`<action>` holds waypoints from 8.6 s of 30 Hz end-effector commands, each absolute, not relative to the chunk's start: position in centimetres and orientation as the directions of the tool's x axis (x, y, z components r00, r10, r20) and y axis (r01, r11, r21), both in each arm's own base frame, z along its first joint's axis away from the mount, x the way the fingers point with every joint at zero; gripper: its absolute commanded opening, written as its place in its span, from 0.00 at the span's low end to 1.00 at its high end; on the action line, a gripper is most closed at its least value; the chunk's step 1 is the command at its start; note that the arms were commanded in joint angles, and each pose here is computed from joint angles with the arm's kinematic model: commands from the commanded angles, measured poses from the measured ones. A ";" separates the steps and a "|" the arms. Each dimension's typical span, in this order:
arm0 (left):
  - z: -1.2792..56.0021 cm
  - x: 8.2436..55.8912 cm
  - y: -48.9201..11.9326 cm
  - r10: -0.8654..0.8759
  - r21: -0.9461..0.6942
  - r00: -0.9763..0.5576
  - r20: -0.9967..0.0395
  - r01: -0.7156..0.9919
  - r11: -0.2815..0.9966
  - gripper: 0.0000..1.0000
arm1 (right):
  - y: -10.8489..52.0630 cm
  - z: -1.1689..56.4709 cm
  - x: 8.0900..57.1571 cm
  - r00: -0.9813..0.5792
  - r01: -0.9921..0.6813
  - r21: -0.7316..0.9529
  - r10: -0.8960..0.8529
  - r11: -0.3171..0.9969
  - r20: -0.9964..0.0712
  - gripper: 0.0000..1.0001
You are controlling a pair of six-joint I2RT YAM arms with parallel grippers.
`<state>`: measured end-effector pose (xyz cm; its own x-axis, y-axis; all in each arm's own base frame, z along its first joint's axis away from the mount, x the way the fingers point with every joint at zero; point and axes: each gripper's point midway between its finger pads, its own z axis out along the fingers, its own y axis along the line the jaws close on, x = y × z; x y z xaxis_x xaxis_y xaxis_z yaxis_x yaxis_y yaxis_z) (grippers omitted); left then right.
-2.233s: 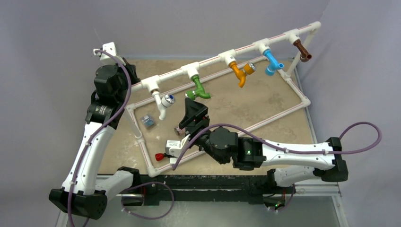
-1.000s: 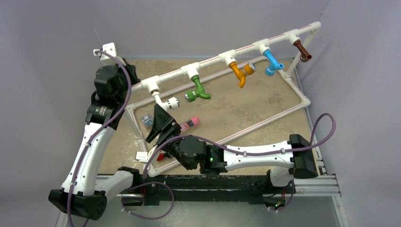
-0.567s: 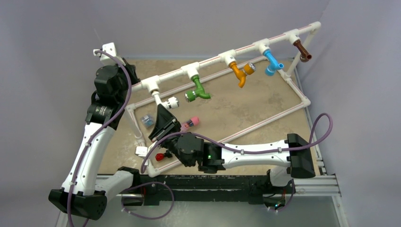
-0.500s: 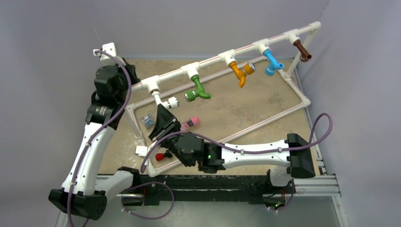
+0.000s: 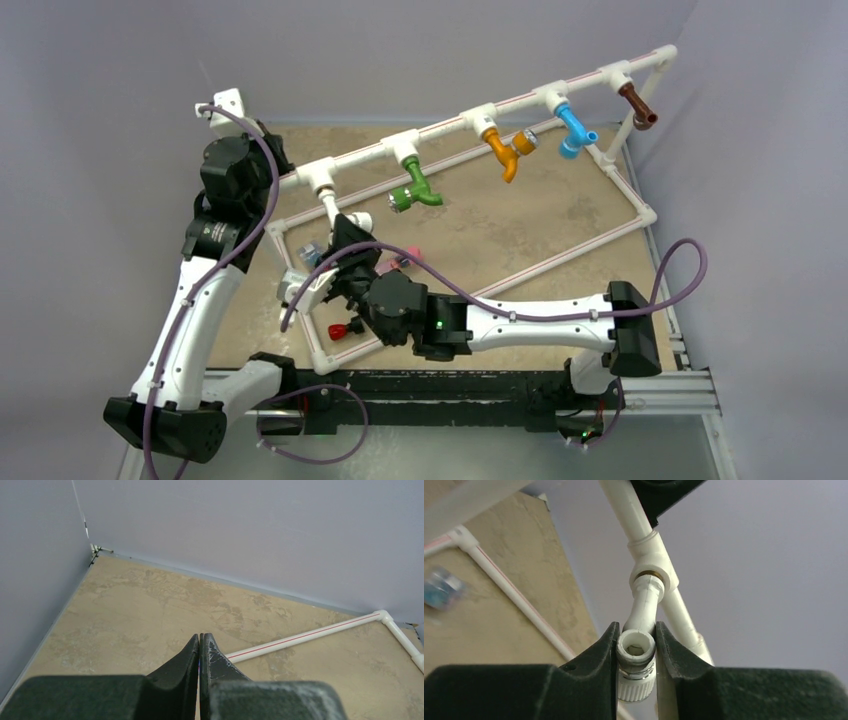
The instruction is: Install the water faucets
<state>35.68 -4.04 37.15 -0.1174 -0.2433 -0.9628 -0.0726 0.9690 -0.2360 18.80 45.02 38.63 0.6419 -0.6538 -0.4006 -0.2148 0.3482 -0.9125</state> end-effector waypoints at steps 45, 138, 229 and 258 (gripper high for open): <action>27.4 32.3 -7.4 -0.095 -0.143 -0.477 -0.874 0.064 0.988 0.00 | 34.1 46.5 24.9 -0.377 -0.491 0.871 0.903 -0.007 -0.205 0.74; 27.2 32.4 -7.8 -0.078 -0.131 -0.485 -0.871 0.077 0.988 0.00 | 43.9 39.8 18.3 0.638 0.077 -0.989 -0.769 0.126 -0.048 0.21; 27.0 32.6 -8.2 -0.062 -0.120 -0.490 -0.870 0.087 0.989 0.00 | 43.4 45.1 20.5 0.590 -0.287 -0.622 -0.377 0.728 -0.714 0.00; 27.1 32.4 -8.4 -0.063 -0.126 -0.490 -0.870 0.095 0.988 0.00 | 36.7 47.2 23.7 -0.333 -0.441 0.895 0.914 0.067 -0.233 0.53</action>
